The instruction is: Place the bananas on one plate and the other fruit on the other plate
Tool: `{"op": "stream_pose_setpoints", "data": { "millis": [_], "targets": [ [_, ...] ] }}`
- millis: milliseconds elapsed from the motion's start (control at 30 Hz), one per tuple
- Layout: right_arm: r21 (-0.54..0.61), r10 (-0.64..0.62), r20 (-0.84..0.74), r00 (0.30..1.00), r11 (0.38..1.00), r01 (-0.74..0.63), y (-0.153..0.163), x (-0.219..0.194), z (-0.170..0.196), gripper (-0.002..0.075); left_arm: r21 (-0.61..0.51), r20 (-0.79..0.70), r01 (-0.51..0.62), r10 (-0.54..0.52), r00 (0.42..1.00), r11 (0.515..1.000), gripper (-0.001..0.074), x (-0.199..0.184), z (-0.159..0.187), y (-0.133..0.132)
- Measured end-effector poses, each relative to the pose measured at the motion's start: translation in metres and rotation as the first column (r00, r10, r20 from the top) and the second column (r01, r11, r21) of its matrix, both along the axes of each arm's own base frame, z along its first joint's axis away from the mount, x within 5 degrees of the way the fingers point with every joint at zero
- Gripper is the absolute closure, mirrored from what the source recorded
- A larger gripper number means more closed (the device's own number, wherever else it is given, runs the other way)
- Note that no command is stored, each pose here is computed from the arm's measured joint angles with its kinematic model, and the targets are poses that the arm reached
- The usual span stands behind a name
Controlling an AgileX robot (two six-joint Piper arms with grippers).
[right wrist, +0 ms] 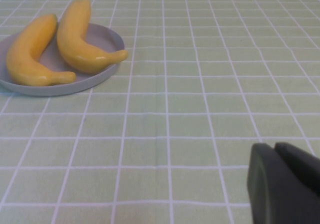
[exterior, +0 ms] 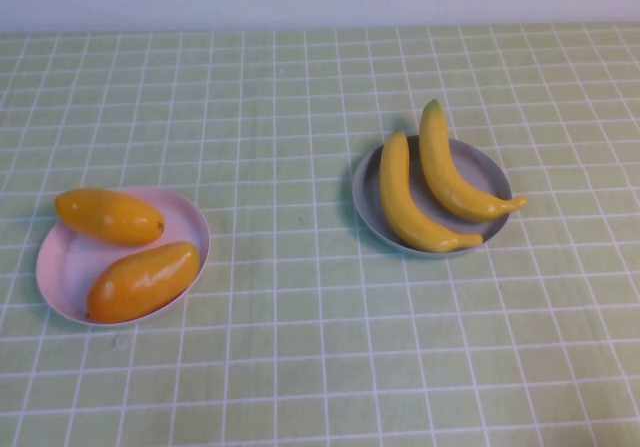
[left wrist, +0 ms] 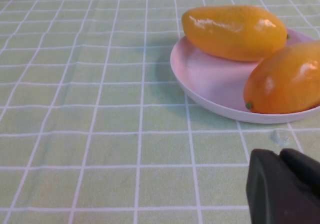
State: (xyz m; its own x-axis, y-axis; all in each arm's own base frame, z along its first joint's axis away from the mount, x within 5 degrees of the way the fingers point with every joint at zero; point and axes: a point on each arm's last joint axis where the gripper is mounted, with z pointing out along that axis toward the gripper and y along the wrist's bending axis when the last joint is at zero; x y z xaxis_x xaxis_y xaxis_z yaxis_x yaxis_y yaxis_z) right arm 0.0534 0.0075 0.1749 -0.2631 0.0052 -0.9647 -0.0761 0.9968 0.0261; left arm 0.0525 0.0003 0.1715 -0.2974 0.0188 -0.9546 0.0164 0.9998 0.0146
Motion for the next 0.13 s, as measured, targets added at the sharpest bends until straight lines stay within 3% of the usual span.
{"op": "stream_pose_setpoints", "data": {
  "millis": [133],
  "targets": [
    [0.0, 0.0, 0.0, 1.0, 1.0, 0.0, 0.0, 0.0, 0.0, 0.0741, 0.0, 0.0, 0.0, 0.0, 1.0, 1.0, 0.0731, 0.0, 0.0, 0.0]
  ]
}}
